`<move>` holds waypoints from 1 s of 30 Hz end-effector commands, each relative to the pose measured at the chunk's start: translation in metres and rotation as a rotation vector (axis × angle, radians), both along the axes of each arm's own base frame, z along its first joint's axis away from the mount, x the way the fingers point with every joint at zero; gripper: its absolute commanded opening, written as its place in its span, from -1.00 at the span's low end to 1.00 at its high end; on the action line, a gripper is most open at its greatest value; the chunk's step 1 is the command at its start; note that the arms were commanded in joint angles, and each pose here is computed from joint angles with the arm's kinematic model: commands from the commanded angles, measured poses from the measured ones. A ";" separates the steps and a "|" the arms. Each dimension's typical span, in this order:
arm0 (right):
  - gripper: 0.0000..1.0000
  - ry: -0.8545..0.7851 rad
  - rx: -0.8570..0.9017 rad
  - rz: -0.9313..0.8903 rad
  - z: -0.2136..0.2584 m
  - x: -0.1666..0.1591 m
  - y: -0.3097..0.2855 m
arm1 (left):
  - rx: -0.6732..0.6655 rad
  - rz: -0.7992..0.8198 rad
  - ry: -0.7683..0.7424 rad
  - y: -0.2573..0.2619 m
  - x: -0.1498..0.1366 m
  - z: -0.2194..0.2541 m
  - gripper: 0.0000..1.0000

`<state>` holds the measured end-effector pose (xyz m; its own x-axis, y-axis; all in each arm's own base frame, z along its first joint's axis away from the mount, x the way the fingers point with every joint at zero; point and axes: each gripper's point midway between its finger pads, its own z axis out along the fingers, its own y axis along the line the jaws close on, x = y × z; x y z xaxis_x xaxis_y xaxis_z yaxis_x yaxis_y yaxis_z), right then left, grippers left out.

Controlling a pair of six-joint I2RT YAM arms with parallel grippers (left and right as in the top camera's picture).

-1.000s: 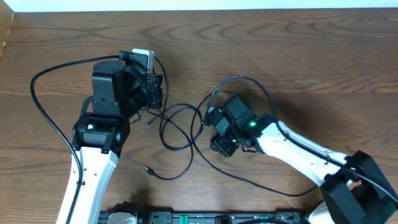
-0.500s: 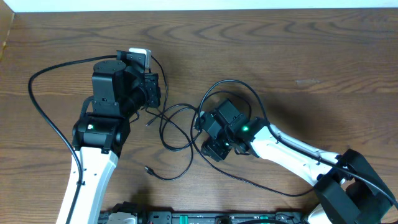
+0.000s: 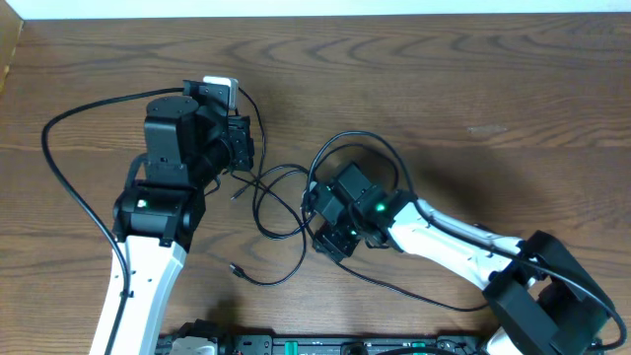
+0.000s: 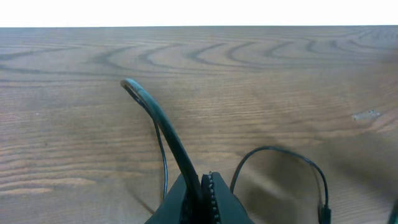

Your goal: Untangle cables

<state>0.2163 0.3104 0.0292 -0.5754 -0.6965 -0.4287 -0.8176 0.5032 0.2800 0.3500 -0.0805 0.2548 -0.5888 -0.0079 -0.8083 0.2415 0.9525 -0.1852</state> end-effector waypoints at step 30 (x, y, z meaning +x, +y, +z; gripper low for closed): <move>0.42 0.036 -0.162 0.043 -0.057 -0.020 -0.005 | -0.017 0.014 -0.086 0.003 -0.013 0.035 -0.83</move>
